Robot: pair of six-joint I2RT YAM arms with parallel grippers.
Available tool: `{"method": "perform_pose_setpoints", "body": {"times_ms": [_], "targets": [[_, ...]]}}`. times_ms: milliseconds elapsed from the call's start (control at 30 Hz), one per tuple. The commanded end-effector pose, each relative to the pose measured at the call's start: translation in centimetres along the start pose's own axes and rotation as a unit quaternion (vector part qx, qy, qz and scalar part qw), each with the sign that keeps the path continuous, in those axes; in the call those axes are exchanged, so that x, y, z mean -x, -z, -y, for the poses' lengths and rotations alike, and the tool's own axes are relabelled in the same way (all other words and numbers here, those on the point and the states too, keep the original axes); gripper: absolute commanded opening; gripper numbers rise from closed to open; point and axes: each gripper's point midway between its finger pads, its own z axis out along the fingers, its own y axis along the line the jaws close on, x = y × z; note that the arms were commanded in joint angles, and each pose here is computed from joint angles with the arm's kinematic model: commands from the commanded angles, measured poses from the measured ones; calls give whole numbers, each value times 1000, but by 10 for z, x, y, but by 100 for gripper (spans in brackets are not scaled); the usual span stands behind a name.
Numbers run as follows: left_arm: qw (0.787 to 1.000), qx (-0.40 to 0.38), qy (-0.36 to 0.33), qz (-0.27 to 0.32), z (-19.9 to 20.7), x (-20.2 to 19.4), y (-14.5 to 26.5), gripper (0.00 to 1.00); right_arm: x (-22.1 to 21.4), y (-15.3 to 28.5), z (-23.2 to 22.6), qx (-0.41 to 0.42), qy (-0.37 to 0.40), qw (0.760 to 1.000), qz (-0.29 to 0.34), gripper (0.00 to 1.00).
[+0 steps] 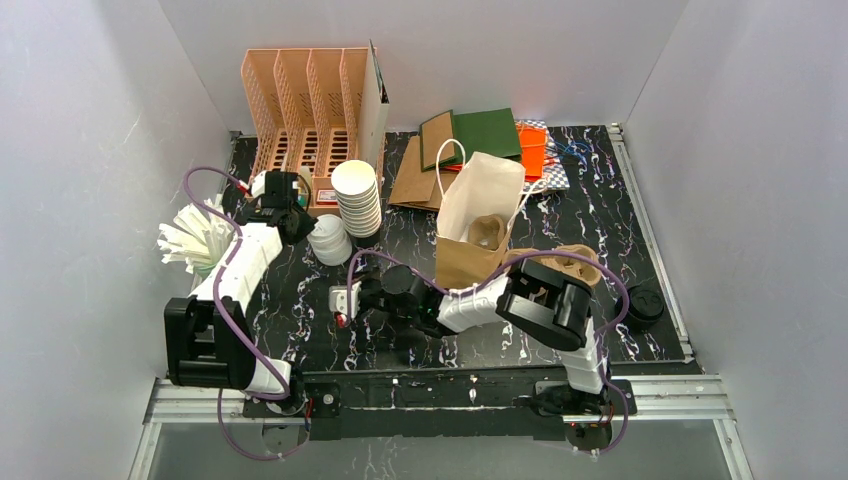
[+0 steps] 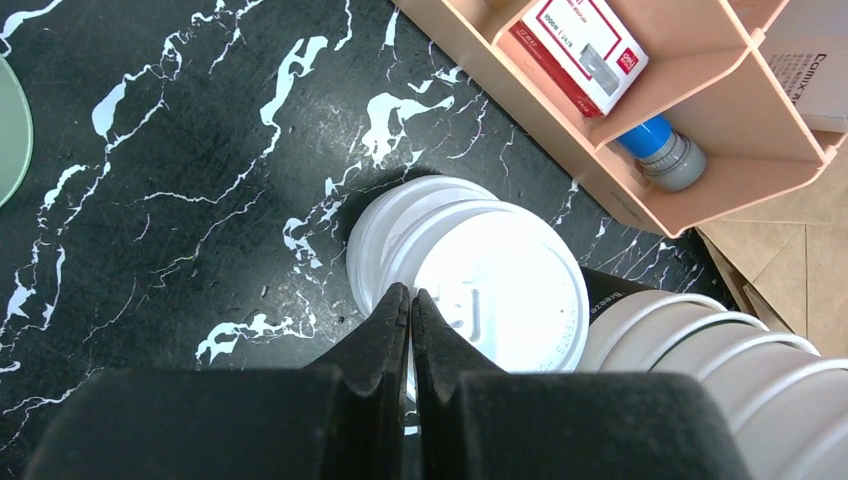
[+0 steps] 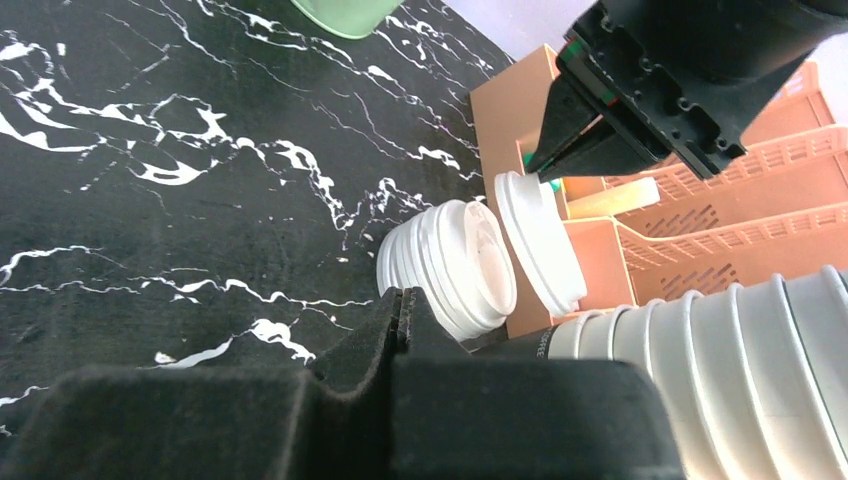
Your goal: Pack the takeout coffee
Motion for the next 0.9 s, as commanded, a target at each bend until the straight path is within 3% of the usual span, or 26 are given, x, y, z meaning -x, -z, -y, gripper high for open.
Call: {"method": "perform_pose_setpoints", "body": {"times_ms": [0,133,333,467,600,700,867], "targets": [[1000,-20,-6,24,6,19,24,0,63,2,45,-20,-6,997,69,1],[999,-29,-21,25,4,20,39,0,86,10,70,-28,-66,995,67,1],[998,-50,-47,8,-7,3,62,0,81,35,108,-50,-187,980,-35,1],[995,-95,-44,0,-7,-12,84,0,65,59,107,-38,-273,953,-128,1],[989,-146,-25,6,3,-23,110,0,52,84,114,-55,-343,911,-223,1],[985,-172,-30,19,11,-26,126,0,51,101,119,-67,-395,883,-243,1],[977,-212,-18,4,22,-45,141,0,70,123,126,-67,-449,860,-233,4]]}}
